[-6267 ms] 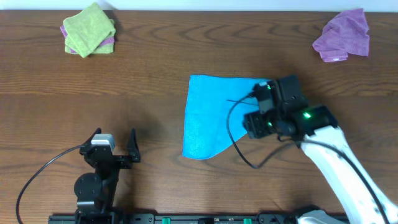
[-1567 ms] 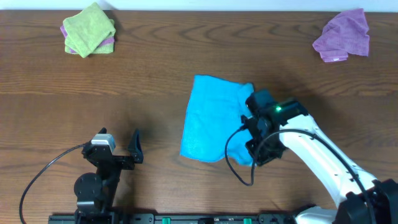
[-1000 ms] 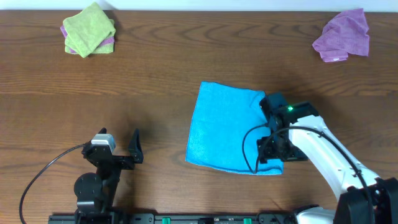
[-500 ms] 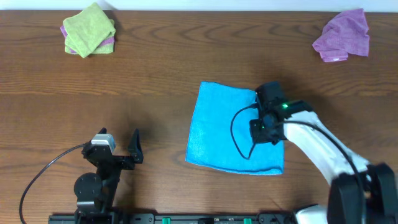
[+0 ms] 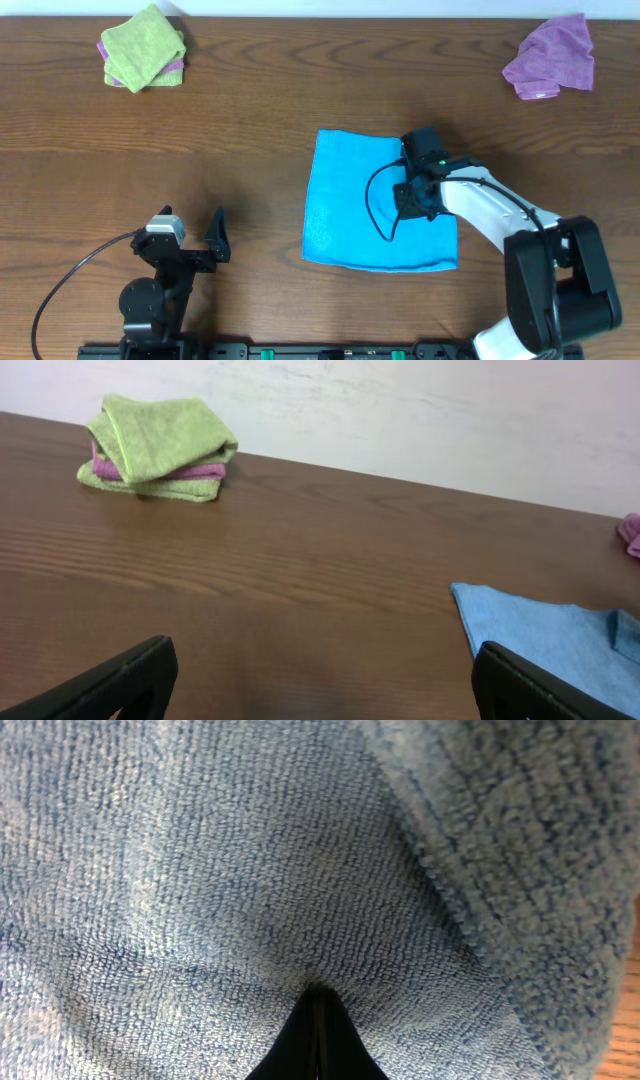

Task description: Fold the cloth

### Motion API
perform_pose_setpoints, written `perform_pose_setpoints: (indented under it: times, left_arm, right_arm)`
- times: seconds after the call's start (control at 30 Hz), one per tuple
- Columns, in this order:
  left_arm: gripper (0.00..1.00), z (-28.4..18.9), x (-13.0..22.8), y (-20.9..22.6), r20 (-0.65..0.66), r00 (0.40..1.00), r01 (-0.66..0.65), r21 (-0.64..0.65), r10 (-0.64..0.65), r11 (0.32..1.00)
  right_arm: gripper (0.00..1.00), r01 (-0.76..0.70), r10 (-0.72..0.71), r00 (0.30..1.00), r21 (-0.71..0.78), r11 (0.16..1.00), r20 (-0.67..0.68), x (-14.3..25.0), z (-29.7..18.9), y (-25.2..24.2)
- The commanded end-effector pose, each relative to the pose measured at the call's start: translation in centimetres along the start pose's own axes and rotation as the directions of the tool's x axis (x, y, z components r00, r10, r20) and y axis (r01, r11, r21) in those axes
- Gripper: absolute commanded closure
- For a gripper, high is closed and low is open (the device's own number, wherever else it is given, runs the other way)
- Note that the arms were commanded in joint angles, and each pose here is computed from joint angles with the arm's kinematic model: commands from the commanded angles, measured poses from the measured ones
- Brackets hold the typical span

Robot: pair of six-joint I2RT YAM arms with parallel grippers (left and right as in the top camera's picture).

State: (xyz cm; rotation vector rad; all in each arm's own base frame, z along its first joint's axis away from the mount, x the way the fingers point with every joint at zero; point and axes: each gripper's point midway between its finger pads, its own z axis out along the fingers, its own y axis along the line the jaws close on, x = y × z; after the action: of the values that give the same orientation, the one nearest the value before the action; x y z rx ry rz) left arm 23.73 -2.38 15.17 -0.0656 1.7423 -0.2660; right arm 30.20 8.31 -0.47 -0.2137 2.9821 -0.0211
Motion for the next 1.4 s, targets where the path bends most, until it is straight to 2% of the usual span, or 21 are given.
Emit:
perform_pose_setpoints:
  times: [0.0,0.13,0.17,0.23,0.3,0.4,0.47,0.6,0.67,0.7,0.73,0.77,0.87,1.03,1.2,1.37]
  left_arm:
    - [0.05,0.3,1.4,0.4,-0.031,0.999,0.017,-0.009,-0.018,1.0]
    - [0.05,0.3,1.4,0.3,-0.029,0.999,0.019,-0.004,-0.019,1.0]
    - [0.05,0.3,1.2,-0.1,-0.025,0.996,0.082,0.016,-0.082,0.996]
    - [0.05,0.0,0.9,-2.6,-0.054,0.978,0.205,0.156,-0.199,0.966]
    - [0.05,-0.6,0.5,-5.3,-0.095,0.967,0.253,0.303,-0.236,0.919]
    - [0.05,-2.7,-0.7,-9.5,-0.125,0.97,0.242,0.539,-0.207,0.807]
    - [0.05,-3.1,-1.3,-10.2,-0.103,0.976,0.216,0.578,-0.191,0.787]
    - [0.05,-3.0,-0.8,-10.1,-0.129,0.972,0.236,0.568,-0.199,0.788]
    - [0.0,-2.7,0.3,-9.5,-0.154,0.97,0.24,0.535,-0.186,0.81]
    - [0.19,-2.4,1.1,-9.2,-0.173,0.969,0.24,0.516,-0.175,0.822]
    - [0.2,-2.3,1.4,-9.1,-0.183,0.965,0.256,0.51,-0.187,0.821]
    - [0.14,-2.3,1.3,-9.0,-0.188,0.96,0.275,0.506,-0.206,0.818]
    - [0.06,-2.4,-0.5,-9.4,-0.173,0.943,0.333,0.523,-0.285,0.784]
    - [0.04,-1.5,0.0,-9.3,-0.25,0.911,0.412,0.492,-0.329,0.766]
    - [0.02,-0.3,-0.7,-10.4,-0.342,0.891,0.441,0.496,-0.298,0.748]
    - [0.03,2.7,-1.2,-13.0,-0.462,0.873,0.414,0.531,-0.157,0.739]
  right_arm:
    - [0.99,-0.006,0.007,0.999,0.032,0.999,-0.034,0.1,0.4,-1.3]
    - [0.99,0.033,-0.033,0.999,0.035,0.999,-0.003,-1.7,-1.1,-1.2]
    - [0.99,0.032,-0.032,0.999,0.021,0.999,0.013,-2.7,-1.9,-0.9]
    - [0.99,0.06,-0.06,0.998,-0.015,0.998,0.025,-4.0,-3.6,-0.2]
    - [0.99,0.096,-0.094,0.995,-0.045,0.994,0.039,-5.1,-5.1,0.5]
    - [0.99,0.102,-0.096,0.991,-0.055,0.993,0.093,-7.6,-8.1,0.8]
    - [0.99,0.127,-0.113,0.983,-0.092,0.988,0.145,-9.1,-9.7,1.6]
    - [0.99,0.164,-0.119,0.962,-0.175,0.971,0.246,-11.5,-12.3,3.3]
    - [0.99,0.184,-0.129,0.949,-0.176,0.967,0.288,-12.0,-13.5,3.4]
    - [0.99,0.19,-0.132,0.944,-0.174,0.966,0.301,-12.0,-14.1,3.4]
    - [0.99,0.191,-0.131,0.942,-0.173,0.966,0.31,-12.0,-14.6,3.4]
    - [0.99,0.193,-0.13,0.938,-0.172,0.966,0.322,-11.9,-15.1,3.3]
    - [0.99,0.204,-0.134,0.911,-0.145,0.968,0.39,-12.0,-18.0,2.6]
    - [0.99,0.135,-0.069,0.886,-0.114,0.984,0.459,-11.3,-21.7,-0.7]
    - [0.99,0.059,-0.01,0.916,-0.11,0.992,0.4,-8.5,-22.4,-3.5]
    - [0.99,0.044,-0.001,0.938,-0.115,0.992,0.346,-6.8,-22.3,-3.8]
